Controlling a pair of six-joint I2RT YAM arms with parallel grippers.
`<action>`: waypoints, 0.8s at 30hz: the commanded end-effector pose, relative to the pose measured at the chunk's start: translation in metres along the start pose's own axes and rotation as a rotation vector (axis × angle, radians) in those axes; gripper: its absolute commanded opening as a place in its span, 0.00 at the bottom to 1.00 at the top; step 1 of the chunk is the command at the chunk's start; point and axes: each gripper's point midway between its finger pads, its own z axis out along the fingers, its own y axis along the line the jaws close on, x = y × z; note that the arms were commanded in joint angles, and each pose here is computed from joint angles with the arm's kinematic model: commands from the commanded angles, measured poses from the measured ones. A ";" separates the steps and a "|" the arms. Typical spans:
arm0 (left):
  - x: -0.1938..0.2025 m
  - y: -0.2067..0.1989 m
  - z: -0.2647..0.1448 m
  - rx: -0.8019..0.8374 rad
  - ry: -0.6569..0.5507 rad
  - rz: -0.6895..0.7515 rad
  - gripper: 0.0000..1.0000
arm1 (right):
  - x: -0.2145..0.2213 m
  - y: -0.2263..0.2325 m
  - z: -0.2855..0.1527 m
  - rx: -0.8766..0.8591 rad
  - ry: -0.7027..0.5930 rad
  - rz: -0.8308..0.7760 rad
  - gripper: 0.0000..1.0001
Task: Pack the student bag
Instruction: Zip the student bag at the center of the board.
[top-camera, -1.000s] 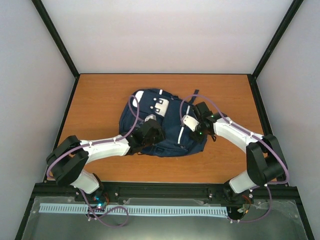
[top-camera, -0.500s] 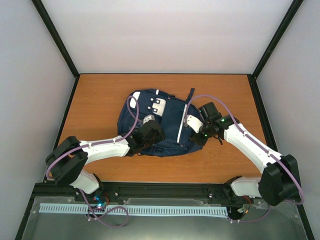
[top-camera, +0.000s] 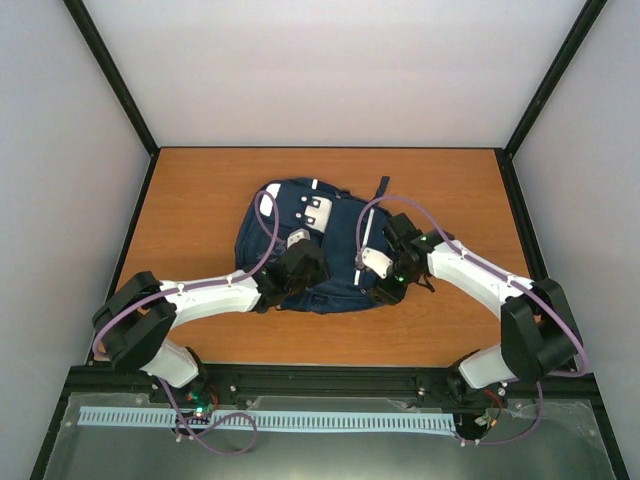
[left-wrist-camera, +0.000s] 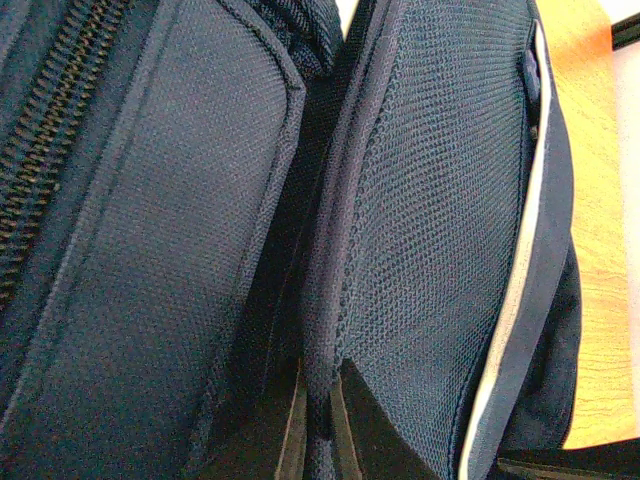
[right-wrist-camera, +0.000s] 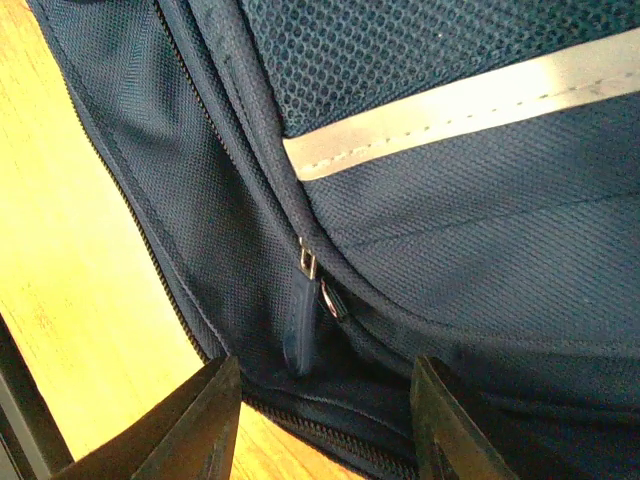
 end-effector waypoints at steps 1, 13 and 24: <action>-0.010 0.002 -0.001 -0.041 -0.043 -0.003 0.01 | -0.003 0.007 0.005 -0.030 0.000 -0.017 0.49; -0.011 0.000 -0.002 -0.041 -0.047 0.009 0.01 | -0.003 0.012 0.024 -0.087 0.036 0.017 0.38; -0.011 0.004 -0.002 -0.055 -0.048 0.015 0.01 | -0.002 0.020 0.020 -0.096 0.037 0.008 0.20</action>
